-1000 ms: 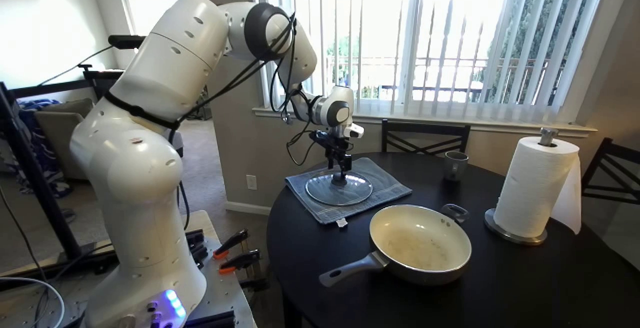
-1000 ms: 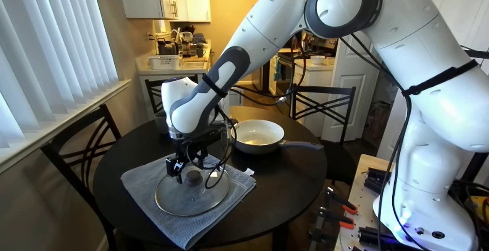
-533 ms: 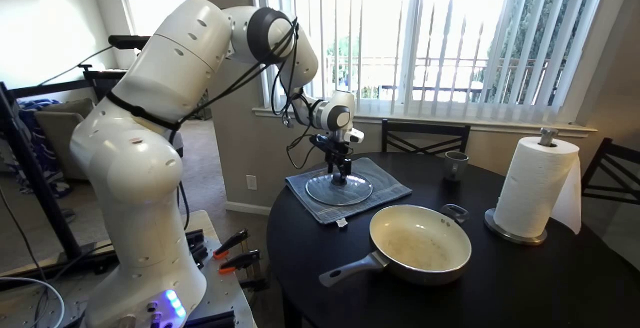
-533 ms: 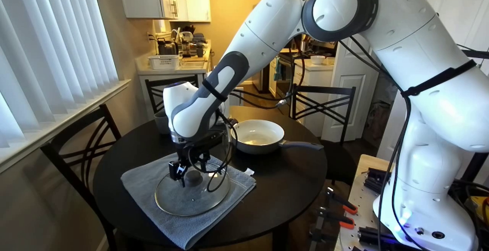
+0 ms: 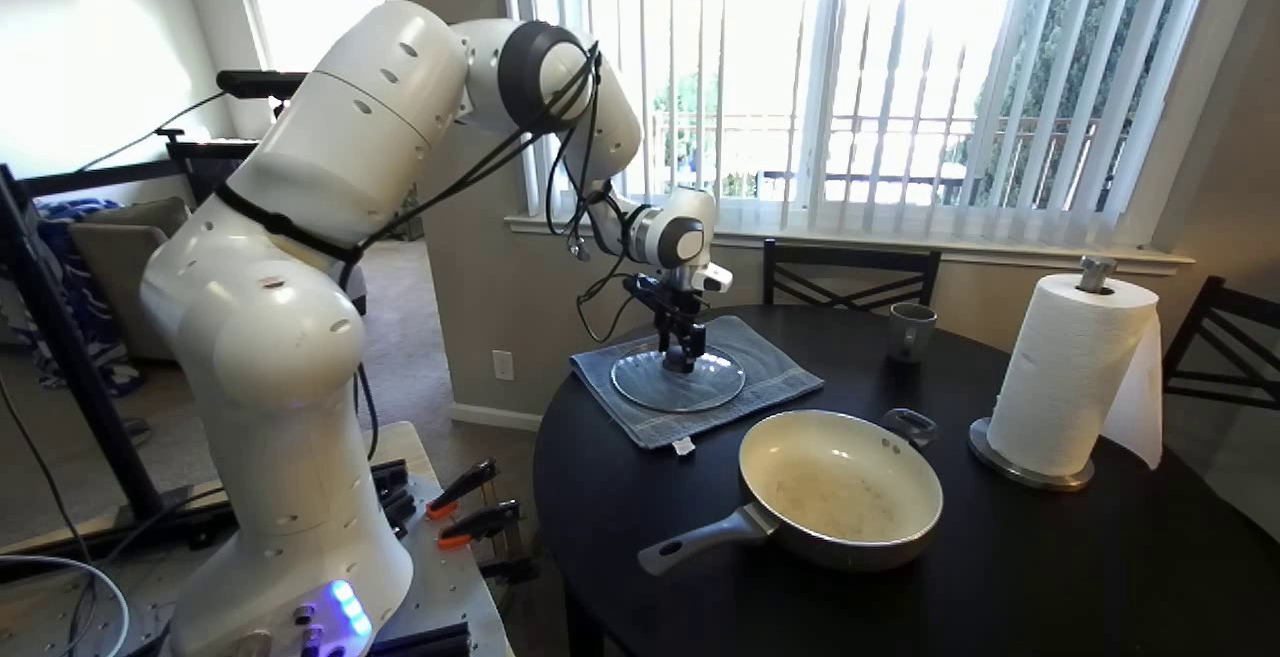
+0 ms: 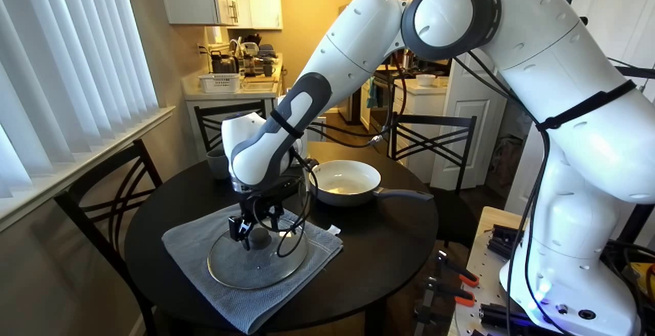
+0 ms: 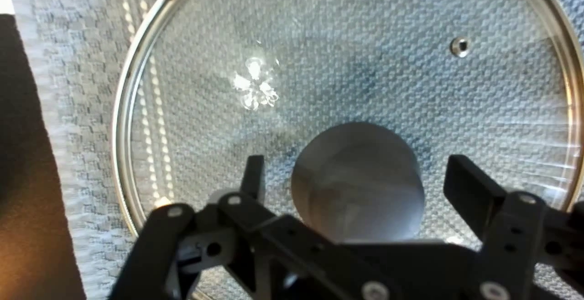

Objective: Put the lid on the pot

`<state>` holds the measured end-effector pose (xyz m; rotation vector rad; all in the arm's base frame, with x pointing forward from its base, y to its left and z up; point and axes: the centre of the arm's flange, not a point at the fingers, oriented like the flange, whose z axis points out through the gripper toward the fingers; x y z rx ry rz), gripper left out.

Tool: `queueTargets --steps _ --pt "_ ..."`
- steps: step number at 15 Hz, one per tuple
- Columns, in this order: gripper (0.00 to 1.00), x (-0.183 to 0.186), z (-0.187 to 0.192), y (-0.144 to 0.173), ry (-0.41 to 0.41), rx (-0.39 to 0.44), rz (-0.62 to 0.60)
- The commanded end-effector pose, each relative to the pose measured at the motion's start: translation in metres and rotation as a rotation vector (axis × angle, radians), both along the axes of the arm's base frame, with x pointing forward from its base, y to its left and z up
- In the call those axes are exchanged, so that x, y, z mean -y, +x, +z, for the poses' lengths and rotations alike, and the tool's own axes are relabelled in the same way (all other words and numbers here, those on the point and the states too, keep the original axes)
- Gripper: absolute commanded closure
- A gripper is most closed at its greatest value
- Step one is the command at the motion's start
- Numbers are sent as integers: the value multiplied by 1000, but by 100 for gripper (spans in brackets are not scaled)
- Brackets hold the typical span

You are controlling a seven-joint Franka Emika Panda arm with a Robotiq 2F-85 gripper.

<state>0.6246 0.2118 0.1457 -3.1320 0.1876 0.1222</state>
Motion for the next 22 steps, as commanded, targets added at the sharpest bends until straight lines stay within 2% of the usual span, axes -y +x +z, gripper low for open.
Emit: queueTargets --steps 1,3,4,5,11,16,22 --pt "0 4 2 5 27 -2 -31" --pt "0 4 2 5 32 -4 -37" --pt "5 3 1 5 34 -5 -38" --pt "26 3 1 5 35 -6 -39" --pt "64 2 5 8 37 -1 -45" --pt "66 4 9 10 34 -1 -52" --pt "66 15 64 14 33 34 -70"
